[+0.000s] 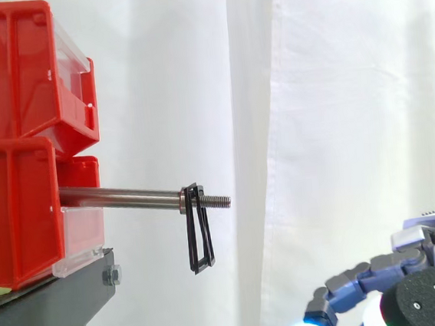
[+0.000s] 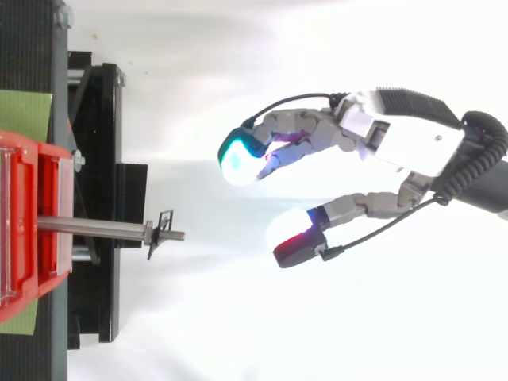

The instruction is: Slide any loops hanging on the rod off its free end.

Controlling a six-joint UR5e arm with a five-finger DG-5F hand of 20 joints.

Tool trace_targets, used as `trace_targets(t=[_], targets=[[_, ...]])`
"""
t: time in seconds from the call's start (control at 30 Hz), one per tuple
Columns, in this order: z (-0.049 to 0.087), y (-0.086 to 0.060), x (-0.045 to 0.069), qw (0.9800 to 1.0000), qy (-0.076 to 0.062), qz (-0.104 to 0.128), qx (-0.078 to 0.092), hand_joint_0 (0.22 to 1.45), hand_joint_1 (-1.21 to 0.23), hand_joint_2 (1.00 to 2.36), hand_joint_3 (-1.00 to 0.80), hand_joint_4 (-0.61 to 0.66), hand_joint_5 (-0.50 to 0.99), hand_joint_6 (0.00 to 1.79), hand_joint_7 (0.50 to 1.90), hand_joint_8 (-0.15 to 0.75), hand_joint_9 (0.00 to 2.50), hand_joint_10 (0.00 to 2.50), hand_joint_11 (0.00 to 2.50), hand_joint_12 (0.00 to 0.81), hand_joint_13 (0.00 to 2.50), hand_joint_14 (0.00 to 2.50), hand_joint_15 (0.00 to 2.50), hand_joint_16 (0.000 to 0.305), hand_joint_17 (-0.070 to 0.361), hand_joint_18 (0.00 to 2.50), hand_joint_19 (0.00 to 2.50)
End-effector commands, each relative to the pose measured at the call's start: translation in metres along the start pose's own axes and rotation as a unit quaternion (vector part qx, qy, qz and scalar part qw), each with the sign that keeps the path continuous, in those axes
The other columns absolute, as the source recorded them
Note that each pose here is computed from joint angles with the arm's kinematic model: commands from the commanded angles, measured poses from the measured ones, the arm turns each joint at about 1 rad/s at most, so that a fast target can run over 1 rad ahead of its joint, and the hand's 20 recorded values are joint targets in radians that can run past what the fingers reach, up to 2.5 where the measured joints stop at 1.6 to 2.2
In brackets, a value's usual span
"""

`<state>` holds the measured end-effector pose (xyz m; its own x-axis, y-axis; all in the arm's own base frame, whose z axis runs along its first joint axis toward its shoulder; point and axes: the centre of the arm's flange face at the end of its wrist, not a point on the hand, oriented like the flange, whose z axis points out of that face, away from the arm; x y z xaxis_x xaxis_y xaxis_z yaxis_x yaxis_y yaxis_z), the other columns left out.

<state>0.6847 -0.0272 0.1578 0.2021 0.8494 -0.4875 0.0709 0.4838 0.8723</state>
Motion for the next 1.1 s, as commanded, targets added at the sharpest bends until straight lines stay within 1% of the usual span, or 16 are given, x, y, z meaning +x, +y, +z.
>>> trace_targets(t=[0.0, 0.07, 0.1, 0.13, 0.17, 0.2, 0.23, 0.27, 0.33, 0.43, 0.47, 0.53, 0.57, 0.73, 0.87, 1.07], targets=[[0.009, 0.004, -0.001, 0.9999, 0.002, -0.007, -0.016, 0.54, -0.70, 1.00, -0.50, 0.33, -0.16, 0.50, 0.93, 0.319, 0.84, 0.01, 0.22, 0.292, 0.59, 0.00, 0.00, 0.035, 0.079, 0.50, 0.00], [0.010, 0.004, -0.003, 0.9997, -0.002, -0.014, -0.019, 0.54, -0.70, 1.00, -0.50, 0.33, -0.16, 0.50, 0.93, 0.317, 0.84, 0.01, 0.21, 0.294, 0.59, 0.00, 0.00, 0.035, 0.080, 0.50, 0.00], [0.013, 0.004, -0.004, 0.9995, -0.009, -0.015, -0.028, 0.53, -0.70, 1.00, -0.50, 0.33, -0.16, 0.50, 0.93, 0.315, 0.84, 0.01, 0.21, 0.294, 0.59, 0.00, 0.00, 0.035, 0.080, 0.51, 0.00], [0.014, 0.001, -0.002, 0.9994, -0.010, -0.016, -0.029, 0.54, -0.70, 1.00, -0.50, 0.33, -0.16, 0.50, 0.93, 0.317, 0.84, 0.01, 0.21, 0.295, 0.60, 0.00, 0.00, 0.036, 0.080, 0.51, 0.00], [0.021, -0.009, 0.002, 0.9993, -0.012, -0.014, -0.033, 0.54, -0.70, 1.00, -0.50, 0.33, -0.16, 0.50, 0.93, 0.315, 0.84, 0.01, 0.21, 0.295, 0.60, 0.00, 0.00, 0.036, 0.080, 0.51, 0.00], [0.021, -0.009, 0.002, 0.9993, -0.012, -0.014, -0.033, 0.53, -0.70, 1.00, -0.50, 0.33, -0.16, 0.50, 0.92, 0.318, 0.84, 0.01, 0.22, 0.296, 0.60, 0.00, 0.00, 0.036, 0.080, 0.51, 0.00], [0.032, -0.020, 0.009, 0.9993, -0.005, -0.004, -0.036, 0.53, -0.69, 1.00, -0.50, 0.33, -0.16, 0.50, 0.93, 0.318, 0.84, 0.01, 0.21, 0.295, 0.60, 0.00, 0.00, 0.036, 0.080, 0.51, 0.00], [0.039, -0.025, 0.013, 0.9992, 0.000, 0.005, -0.039, 0.53, -0.69, 1.00, -0.50, 0.33, -0.16, 0.50, 0.93, 0.318, 0.85, 0.01, 0.21, 0.297, 0.60, 0.00, 0.00, 0.036, 0.080, 0.51, 0.00], [0.051, -0.028, 0.015, 0.9987, 0.012, 0.018, -0.047, 0.53, -0.69, 1.00, -0.50, 0.33, -0.16, 0.50, 0.93, 0.322, 0.85, 0.01, 0.22, 0.298, 0.61, 0.00, 0.00, 0.036, 0.080, 0.52, 0.00], [0.057, -0.019, 0.013, 0.9981, 0.018, 0.016, -0.057, 0.54, -0.69, 1.00, -0.50, 0.33, -0.16, 0.50, 0.93, 0.319, 0.85, 0.01, 0.21, 0.297, 0.61, 0.00, 0.00, 0.036, 0.081, 0.52, 0.00], [0.058, -0.020, 0.013, 0.9982, 0.018, 0.013, -0.056, 0.54, -0.68, 1.00, -0.50, 0.33, -0.16, 0.50, 0.93, 0.319, 0.85, 0.01, 0.21, 0.299, 0.61, 0.00, 0.00, 0.036, 0.081, 0.53, 0.01], [0.061, -0.019, 0.008, 0.9980, 0.013, 0.007, -0.061, 0.54, -0.68, 1.00, -0.50, 0.33, -0.16, 0.50, 0.93, 0.322, 0.85, 0.01, 0.21, 0.300, 0.62, 0.00, 0.00, 0.036, 0.081, 0.53, 0.00], [0.061, -0.019, 0.008, 0.9980, 0.013, 0.007, -0.061, 0.54, -0.68, 1.00, -0.50, 0.33, -0.16, 0.50, 0.93, 0.320, 0.85, 0.01, 0.21, 0.301, 0.62, 0.00, 0.00, 0.036, 0.081, 0.53, 0.00], [0.065, -0.016, 0.003, 0.9970, 0.003, 0.009, -0.077, 0.54, -0.65, 1.00, -0.50, 0.33, -0.16, 0.50, 0.93, 0.320, 0.85, 0.01, 0.22, 0.300, 0.62, 0.00, 0.00, 0.036, 0.082, 0.55, 0.02], [0.068, -0.011, 0.003, 0.9961, 0.009, 0.010, -0.087, 0.54, -0.63, 1.00, -0.50, 0.33, -0.16, 0.50, 0.93, 0.321, 0.86, 0.01, 0.22, 0.300, 0.63, 0.00, 0.00, 0.036, 0.082, 0.56, 0.02], [0.078, 0.001, -0.003, 0.9944, 0.014, 0.011, -0.104, 0.55, -0.62, 1.00, -0.50, 0.33, -0.16, 0.50, 0.95, 0.322, 0.86, 0.01, 0.22, 0.301, 0.63, 0.00, 0.00, 0.036, 0.082, 0.56, 0.02]])
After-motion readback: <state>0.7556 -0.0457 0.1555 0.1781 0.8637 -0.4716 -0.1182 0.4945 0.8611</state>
